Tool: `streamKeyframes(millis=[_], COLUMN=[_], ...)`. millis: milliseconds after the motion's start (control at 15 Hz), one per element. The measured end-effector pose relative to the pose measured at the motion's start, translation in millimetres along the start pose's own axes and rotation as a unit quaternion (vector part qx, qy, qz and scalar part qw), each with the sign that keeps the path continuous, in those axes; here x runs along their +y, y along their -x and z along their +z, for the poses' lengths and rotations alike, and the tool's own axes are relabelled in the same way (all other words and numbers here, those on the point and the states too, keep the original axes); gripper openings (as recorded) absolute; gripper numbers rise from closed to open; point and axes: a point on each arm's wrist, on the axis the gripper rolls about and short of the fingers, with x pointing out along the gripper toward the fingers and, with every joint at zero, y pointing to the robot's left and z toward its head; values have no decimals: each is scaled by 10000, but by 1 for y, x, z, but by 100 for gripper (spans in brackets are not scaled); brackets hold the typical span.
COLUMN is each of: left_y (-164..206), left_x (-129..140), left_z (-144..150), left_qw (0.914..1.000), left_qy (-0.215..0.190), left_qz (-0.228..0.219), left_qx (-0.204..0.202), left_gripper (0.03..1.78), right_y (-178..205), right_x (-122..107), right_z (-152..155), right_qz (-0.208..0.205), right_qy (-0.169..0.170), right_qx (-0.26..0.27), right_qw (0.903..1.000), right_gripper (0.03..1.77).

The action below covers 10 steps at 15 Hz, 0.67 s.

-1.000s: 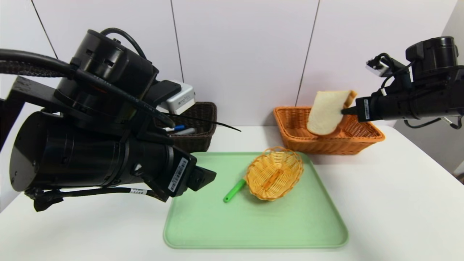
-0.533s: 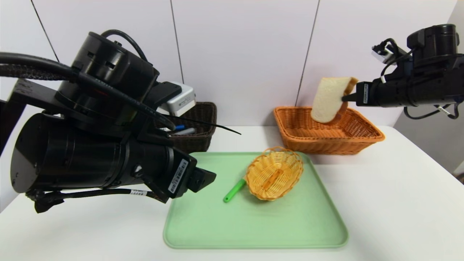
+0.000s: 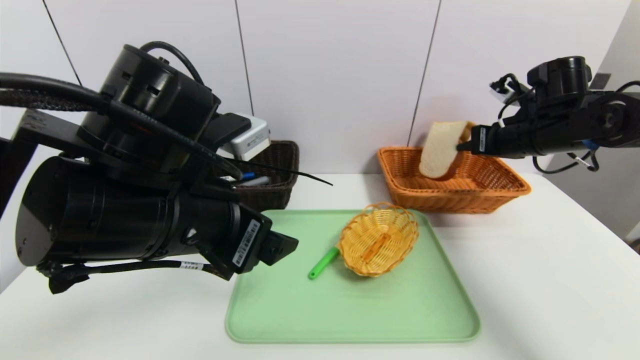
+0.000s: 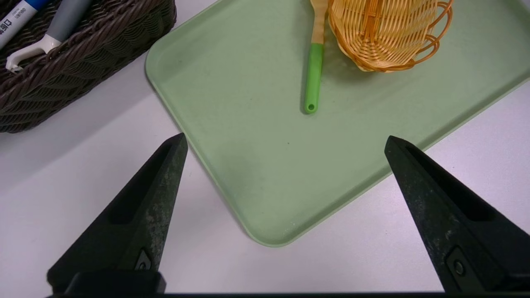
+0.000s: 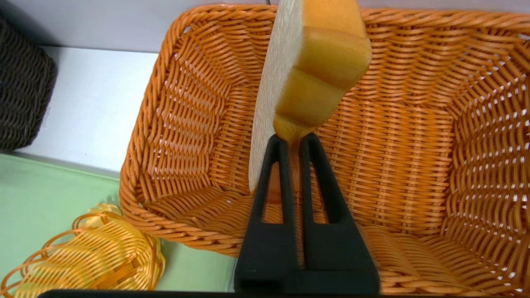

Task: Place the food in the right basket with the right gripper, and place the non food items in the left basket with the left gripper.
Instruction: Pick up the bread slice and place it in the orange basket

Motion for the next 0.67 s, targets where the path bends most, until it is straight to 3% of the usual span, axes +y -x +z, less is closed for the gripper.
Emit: streamKeyframes(millis=[133, 333, 667], left_y=[-1, -3, -4], left_x=[0, -1, -1], left_z=[0, 0, 2], left_qw=[10000, 10000, 10000], left_qy=[1, -2, 21], left_qz=[7, 7, -5], left_qx=[11, 10, -57], left_gripper=[169, 169, 169], right_y=[-7, -10, 5], right_x=[-1, -1, -9], right_z=[-1, 0, 10], right_qz=[6, 19, -121], right_qy=[-159, -198, -208], right_qx=[33, 39, -90], right_qw=[9999, 9998, 9997], right_gripper=[52, 91, 129])
